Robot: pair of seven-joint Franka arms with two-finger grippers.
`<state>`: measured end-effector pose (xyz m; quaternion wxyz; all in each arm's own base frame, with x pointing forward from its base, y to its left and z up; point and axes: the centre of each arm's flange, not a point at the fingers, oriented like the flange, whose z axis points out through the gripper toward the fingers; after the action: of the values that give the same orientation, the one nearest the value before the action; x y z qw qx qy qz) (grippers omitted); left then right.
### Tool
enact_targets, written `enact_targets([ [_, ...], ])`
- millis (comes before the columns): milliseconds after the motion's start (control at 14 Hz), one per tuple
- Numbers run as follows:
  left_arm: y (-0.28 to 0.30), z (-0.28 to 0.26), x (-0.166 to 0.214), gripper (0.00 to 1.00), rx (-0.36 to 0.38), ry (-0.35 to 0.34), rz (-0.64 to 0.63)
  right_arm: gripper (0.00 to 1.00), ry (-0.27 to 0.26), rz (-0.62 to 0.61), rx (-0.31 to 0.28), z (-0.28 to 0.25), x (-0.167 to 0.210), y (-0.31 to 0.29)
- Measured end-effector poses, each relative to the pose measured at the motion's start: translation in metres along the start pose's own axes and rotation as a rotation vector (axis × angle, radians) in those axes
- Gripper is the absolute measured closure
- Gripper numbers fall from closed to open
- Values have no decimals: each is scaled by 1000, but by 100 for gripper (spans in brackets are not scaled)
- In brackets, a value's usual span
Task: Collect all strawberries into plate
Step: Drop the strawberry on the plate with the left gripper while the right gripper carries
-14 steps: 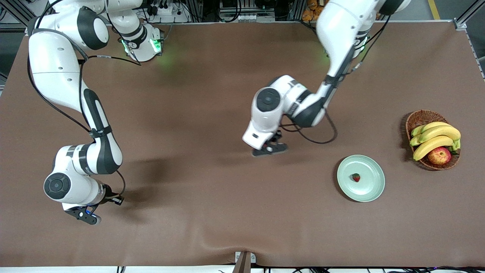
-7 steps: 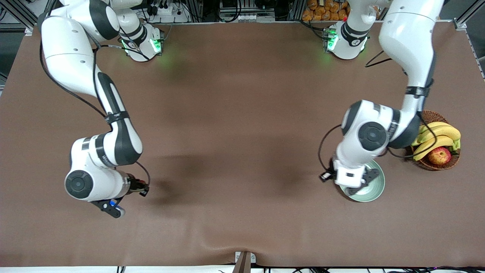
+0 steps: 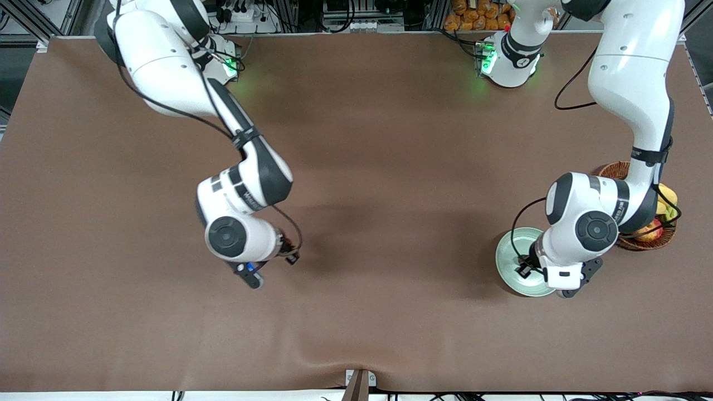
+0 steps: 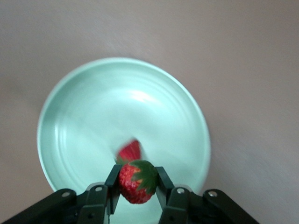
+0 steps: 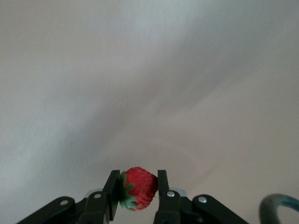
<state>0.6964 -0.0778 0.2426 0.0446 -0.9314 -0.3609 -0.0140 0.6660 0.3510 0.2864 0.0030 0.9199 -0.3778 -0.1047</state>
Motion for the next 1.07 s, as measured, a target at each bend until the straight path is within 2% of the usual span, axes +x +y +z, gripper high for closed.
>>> enact_targets([
  [215, -18, 18, 25, 65, -6, 10, -22, 63, -32, 41, 12, 14, -76, -23],
  [358, -25, 21, 34, 65, -11, 12, -26, 63, -42, 59, 46, 27, -126, -38],
  [430, -24, 21, 34, 60, -11, 15, -23, 63, -43, 58, 55, 36, -149, -42],
  [501, -23, 19, 34, 50, -12, 20, -18, 63, -41, 51, 52, 49, -169, -44],
  [644, -22, 15, 37, 32, -17, 30, -19, 63, -40, 26, 6, 82, -201, -40],
  [788, -21, 11, 40, 9, -23, 37, -20, 63, -36, -1, -40, 112, -226, -32],
  [859, -19, 8, 38, 1, -28, 40, -16, 63, -33, -6, -38, 121, -235, -30],
  [1074, 9, -11, 9, 0, -45, 47, 40, 63, -25, 9, 19, 134, -252, -32],
])
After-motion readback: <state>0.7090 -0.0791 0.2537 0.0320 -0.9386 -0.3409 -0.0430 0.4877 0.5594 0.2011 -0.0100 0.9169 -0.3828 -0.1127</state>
